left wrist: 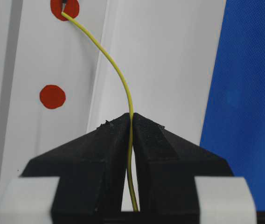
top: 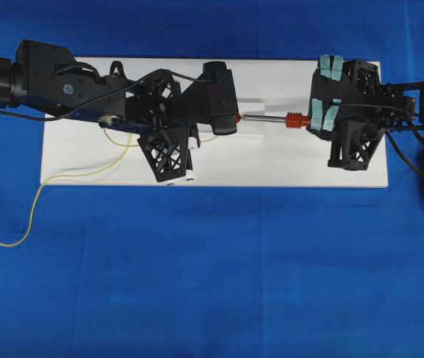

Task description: Touch the tip of the soldering iron to the tip of the solder at the mark.

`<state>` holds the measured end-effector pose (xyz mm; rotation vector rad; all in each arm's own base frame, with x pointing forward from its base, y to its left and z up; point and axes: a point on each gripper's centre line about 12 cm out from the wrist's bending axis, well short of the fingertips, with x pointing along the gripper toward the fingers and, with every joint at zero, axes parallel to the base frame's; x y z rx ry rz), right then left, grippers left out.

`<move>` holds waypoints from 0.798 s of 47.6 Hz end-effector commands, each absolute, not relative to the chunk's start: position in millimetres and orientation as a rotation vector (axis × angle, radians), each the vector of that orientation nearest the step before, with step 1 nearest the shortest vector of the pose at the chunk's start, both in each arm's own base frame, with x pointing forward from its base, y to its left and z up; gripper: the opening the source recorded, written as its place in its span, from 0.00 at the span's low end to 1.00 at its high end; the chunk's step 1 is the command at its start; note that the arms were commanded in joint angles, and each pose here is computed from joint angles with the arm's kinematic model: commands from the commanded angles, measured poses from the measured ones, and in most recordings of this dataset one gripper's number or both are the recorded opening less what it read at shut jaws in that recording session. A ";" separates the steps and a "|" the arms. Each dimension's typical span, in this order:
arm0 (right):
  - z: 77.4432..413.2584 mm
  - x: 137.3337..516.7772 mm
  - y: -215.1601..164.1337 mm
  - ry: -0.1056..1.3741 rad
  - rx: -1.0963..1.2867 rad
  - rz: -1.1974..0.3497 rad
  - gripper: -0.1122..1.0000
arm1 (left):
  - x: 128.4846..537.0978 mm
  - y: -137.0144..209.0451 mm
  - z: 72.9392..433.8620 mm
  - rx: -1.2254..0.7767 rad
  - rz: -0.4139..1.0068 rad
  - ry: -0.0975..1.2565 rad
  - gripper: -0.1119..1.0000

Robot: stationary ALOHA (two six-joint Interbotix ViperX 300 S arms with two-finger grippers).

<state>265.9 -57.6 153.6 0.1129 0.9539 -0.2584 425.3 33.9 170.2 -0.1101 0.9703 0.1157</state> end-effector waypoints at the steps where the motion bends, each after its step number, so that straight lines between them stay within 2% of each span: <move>1: 163.3 272.9 -58.3 0.918 0.113 -0.257 0.16 | 430.3 33.6 185.3 -0.107 0.112 0.927 0.12; 19: 162.6 272.8 -58.2 0.919 0.114 -0.257 0.16 | 430.1 33.6 190.6 -0.100 0.108 0.914 0.12; 38: 162.7 273.0 -58.2 0.917 0.114 -0.256 0.16 | 397.4 31.1 235.9 -0.060 0.090 0.821 0.12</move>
